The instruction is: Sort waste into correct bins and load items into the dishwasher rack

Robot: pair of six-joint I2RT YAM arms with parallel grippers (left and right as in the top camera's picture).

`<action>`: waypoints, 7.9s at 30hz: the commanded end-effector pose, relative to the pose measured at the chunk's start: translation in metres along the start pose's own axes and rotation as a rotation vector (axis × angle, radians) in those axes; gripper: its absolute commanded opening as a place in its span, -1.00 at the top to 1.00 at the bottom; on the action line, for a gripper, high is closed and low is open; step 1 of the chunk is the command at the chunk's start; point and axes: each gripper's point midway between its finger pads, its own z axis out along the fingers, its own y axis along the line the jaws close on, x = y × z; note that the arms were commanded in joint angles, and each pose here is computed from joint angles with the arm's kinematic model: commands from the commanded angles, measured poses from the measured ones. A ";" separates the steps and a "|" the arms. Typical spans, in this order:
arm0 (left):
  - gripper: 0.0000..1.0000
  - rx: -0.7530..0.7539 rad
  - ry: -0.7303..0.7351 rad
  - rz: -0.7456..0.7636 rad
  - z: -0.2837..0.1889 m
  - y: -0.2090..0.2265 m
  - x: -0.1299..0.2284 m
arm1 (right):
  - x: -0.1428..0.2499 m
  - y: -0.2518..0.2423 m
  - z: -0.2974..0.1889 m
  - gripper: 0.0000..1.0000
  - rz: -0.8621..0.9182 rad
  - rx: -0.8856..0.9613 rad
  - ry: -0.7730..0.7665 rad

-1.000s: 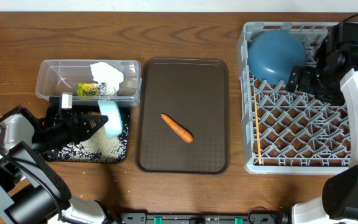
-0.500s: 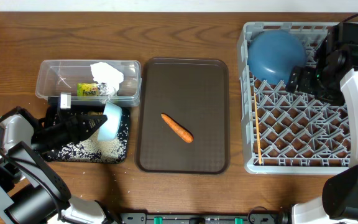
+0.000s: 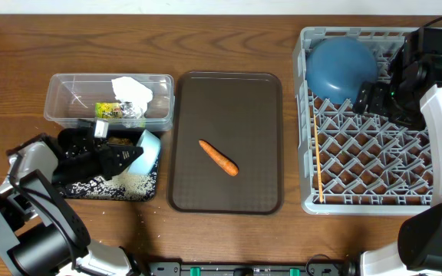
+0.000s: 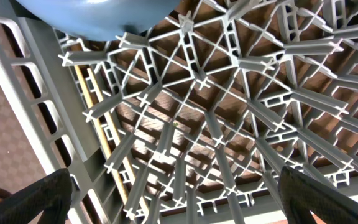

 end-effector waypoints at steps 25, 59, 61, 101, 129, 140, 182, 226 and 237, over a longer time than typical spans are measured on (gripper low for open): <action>0.87 -0.213 0.314 -0.218 0.038 0.031 0.045 | 0.001 0.000 -0.002 -0.96 -0.018 0.006 -0.005; 0.13 -0.440 0.295 -0.315 0.024 0.048 0.029 | 0.001 -0.001 -0.002 -0.96 -0.017 0.006 -0.002; 0.12 -0.447 0.274 -0.285 0.021 0.044 0.022 | 0.002 -0.001 -0.002 -0.96 -0.017 0.007 0.001; 0.88 -0.377 0.229 -0.300 0.022 0.018 0.013 | 0.006 -0.001 -0.002 -0.98 -0.025 0.010 0.017; 0.20 -1.006 0.067 -0.234 -0.020 0.011 -0.030 | 0.005 -0.002 -0.002 -0.99 -0.029 0.010 0.015; 0.13 -1.048 0.217 -0.278 0.030 0.036 -0.002 | 0.006 -0.001 -0.002 -0.98 -0.041 0.010 0.016; 0.28 -1.207 0.288 -0.303 0.032 0.067 0.020 | 0.007 -0.002 -0.002 -0.98 -0.054 0.010 0.020; 0.87 -1.145 0.275 -0.298 0.033 0.050 0.018 | 0.009 -0.002 -0.002 -0.98 -0.054 0.012 0.029; 0.87 -1.073 0.142 -0.216 0.017 0.007 -0.010 | 0.009 -0.002 -0.002 -0.98 -0.055 0.012 0.028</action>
